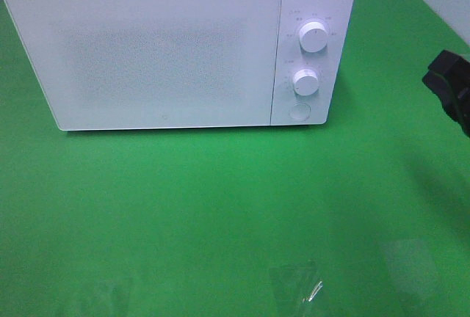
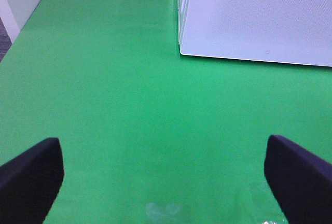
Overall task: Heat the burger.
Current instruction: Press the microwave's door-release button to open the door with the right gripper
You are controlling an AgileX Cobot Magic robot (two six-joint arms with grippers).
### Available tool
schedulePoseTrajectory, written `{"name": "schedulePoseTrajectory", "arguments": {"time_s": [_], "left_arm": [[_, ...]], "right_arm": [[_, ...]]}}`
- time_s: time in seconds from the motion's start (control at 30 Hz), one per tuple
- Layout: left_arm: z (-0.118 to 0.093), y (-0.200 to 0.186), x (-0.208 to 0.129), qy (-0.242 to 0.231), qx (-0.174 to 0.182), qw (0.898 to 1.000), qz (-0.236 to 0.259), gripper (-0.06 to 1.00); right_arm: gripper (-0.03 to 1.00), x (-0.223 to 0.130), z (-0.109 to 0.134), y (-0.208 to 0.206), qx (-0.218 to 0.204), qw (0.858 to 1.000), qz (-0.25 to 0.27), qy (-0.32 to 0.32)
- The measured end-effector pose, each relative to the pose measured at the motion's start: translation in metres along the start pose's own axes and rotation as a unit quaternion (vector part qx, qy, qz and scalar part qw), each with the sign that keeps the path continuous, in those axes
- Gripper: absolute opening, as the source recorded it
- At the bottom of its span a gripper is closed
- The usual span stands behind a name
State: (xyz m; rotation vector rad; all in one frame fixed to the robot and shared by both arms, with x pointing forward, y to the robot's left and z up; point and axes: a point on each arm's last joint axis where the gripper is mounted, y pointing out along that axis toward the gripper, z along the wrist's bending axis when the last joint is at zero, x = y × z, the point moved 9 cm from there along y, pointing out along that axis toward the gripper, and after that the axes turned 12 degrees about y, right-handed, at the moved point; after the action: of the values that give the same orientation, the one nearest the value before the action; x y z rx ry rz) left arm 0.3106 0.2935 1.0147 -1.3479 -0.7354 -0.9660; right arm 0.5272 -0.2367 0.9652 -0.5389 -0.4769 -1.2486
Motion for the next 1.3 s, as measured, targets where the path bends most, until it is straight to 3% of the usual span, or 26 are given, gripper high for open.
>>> {"name": "schedulePoseTrajectory", "arguments": {"time_s": [0.03, 0.07, 0.13, 0.23, 0.27, 0.3, 0.37, 0.47, 0.77, 1.1, 1.3], "left_arm": [[0.000, 0.000, 0.000, 0.000, 0.000, 1.000, 0.000, 0.99], [0.000, 0.000, 0.000, 0.000, 0.000, 1.000, 0.000, 0.99], [0.000, 0.000, 0.000, 0.000, 0.000, 1.000, 0.000, 0.99], [0.000, 0.000, 0.000, 0.000, 0.000, 1.000, 0.000, 0.99], [0.000, 0.000, 0.000, 0.000, 0.000, 1.000, 0.000, 0.99], [0.000, 0.000, 0.000, 0.000, 0.000, 1.000, 0.000, 0.99], [0.000, 0.000, 0.000, 0.000, 0.000, 1.000, 0.000, 0.99], [0.000, 0.000, 0.000, 0.000, 0.000, 1.000, 0.000, 0.99], [0.000, 0.000, 0.000, 0.000, 0.000, 1.000, 0.000, 0.99], [0.000, 0.000, 0.000, 0.000, 0.000, 1.000, 0.000, 0.99], [0.000, 0.000, 0.000, 0.000, 0.000, 1.000, 0.000, 0.99]], "right_arm": [[0.00, 0.000, 0.000, 0.000, 0.000, 1.000, 0.000, 0.000], [0.00, -0.005, 0.004, 0.003, 0.014, 0.998, 0.004, 0.058], [0.00, -0.008, 0.005, 0.005, 0.019, 0.996, 0.008, 0.082], [0.00, -0.024, 0.004, 0.012, 0.021, 0.983, 0.030, 0.181], [0.00, -0.024, 0.004, 0.012, 0.021, 0.983, 0.030, 0.181], [0.00, -0.034, 0.000, 0.015, 0.011, 0.973, 0.042, 0.226], [0.00, -0.039, -0.001, 0.016, 0.005, 0.969, 0.046, 0.242], [0.00, -0.054, -0.014, 0.020, -0.033, 0.951, 0.036, 0.305], [0.00, -0.083, -0.023, 0.018, -0.080, 0.926, -0.011, 0.369], [0.00, -0.104, -0.005, 0.045, -0.068, 0.921, -0.002, 0.384], [0.00, -0.114, -0.007, 0.061, -0.075, 0.918, -0.007, 0.390]]}}
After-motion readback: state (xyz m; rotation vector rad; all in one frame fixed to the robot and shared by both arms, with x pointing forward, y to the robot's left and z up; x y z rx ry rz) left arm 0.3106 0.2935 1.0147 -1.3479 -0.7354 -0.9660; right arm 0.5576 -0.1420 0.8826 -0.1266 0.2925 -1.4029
